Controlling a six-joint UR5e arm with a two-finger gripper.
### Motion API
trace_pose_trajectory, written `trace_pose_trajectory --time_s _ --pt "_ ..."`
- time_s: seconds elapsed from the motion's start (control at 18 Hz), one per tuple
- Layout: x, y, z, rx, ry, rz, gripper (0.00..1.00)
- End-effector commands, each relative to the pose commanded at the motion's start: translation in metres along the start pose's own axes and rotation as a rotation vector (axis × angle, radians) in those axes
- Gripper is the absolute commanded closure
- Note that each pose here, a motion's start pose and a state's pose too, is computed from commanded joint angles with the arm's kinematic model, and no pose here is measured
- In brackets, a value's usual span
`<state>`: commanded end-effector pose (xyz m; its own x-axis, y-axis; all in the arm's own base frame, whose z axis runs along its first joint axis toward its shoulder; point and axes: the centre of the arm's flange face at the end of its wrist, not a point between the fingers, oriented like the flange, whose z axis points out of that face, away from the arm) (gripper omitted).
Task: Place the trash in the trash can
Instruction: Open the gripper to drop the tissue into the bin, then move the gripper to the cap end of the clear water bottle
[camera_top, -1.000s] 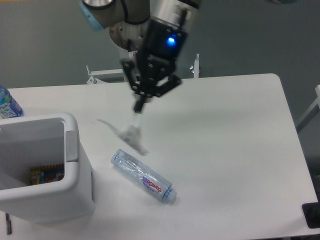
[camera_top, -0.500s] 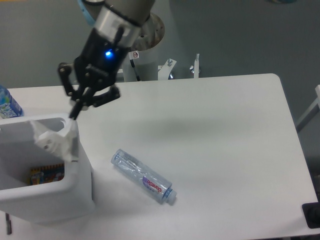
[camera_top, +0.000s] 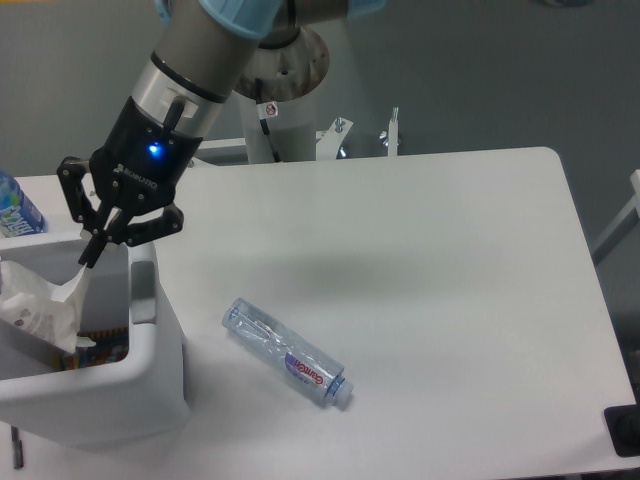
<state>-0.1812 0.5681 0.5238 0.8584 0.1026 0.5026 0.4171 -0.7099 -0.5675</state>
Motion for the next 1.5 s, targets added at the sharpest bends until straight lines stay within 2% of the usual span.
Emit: trace_pose_trajectory --time_s 0.44,0.89,1.06,1.22,1.39,1.5 --pt "-0.006 -0.003 -0.008 0.013 -0.012 -0.016 0.00" --pt "-0.038 -0.014 -0.033 0.063 -0.063 -0.052 0.00" --pt "-0.057 -0.016 -0.042 0.078 -0.094 -0.145 0.00" --pt "-0.084 -0.015 -0.047 0.078 -0.194 -0.236 0.00" --pt "-0.114 -0.014 -0.034 0.047 -0.308 -0.275 0.00" --pt "-0.142 -0.017 -0.025 0.031 -0.391 -0.342 0.00"
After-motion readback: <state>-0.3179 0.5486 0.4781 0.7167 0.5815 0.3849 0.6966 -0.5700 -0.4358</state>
